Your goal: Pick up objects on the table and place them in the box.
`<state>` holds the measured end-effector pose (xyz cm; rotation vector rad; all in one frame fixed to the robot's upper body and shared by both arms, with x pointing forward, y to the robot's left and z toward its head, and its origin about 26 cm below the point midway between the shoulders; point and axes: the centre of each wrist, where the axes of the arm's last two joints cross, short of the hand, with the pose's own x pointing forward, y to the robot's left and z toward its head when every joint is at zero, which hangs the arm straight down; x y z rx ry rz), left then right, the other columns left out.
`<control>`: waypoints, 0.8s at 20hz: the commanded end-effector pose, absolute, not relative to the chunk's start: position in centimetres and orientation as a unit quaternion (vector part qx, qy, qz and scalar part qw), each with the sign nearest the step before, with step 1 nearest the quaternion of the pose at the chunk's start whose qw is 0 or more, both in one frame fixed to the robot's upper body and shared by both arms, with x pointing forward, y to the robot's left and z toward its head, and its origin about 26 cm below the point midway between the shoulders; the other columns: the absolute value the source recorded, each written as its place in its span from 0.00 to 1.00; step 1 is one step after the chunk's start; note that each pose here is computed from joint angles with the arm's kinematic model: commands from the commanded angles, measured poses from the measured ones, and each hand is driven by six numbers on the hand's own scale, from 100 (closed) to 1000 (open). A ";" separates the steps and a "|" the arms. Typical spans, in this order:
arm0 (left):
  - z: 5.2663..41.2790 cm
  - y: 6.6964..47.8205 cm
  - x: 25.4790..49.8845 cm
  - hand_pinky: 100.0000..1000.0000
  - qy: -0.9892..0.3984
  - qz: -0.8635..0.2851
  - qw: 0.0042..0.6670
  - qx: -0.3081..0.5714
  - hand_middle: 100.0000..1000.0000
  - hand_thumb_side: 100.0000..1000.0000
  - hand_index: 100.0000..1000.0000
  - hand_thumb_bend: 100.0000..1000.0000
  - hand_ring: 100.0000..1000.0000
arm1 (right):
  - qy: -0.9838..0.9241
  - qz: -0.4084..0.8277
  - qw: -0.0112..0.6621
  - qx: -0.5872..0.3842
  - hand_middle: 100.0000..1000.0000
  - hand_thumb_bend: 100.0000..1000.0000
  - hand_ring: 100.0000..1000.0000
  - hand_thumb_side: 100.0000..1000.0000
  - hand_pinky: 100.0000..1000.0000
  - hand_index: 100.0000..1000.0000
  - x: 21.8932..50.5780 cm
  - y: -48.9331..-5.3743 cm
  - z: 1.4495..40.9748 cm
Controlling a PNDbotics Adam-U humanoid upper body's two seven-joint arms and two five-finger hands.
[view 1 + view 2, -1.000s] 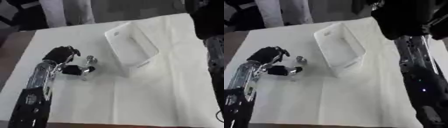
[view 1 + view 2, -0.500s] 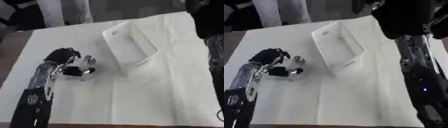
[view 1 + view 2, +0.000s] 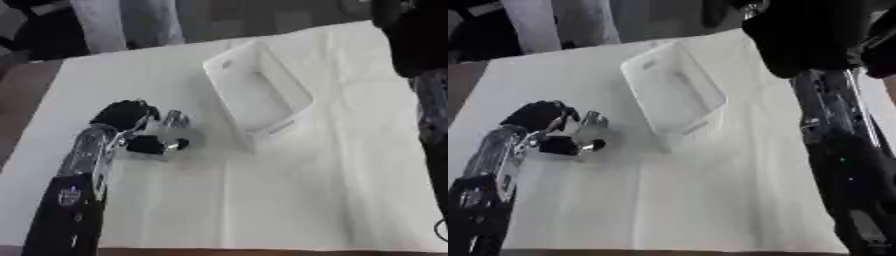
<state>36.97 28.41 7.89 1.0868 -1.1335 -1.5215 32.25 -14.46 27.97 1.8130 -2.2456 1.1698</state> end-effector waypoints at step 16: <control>7.1 28.9 37.4 0.00 -0.436 -0.634 0.453 0.450 0.35 1.00 0.73 0.57 0.15 | -0.717 0.395 -0.015 0.575 0.93 0.00 0.80 0.79 0.63 0.40 31.6 -14.3 29.2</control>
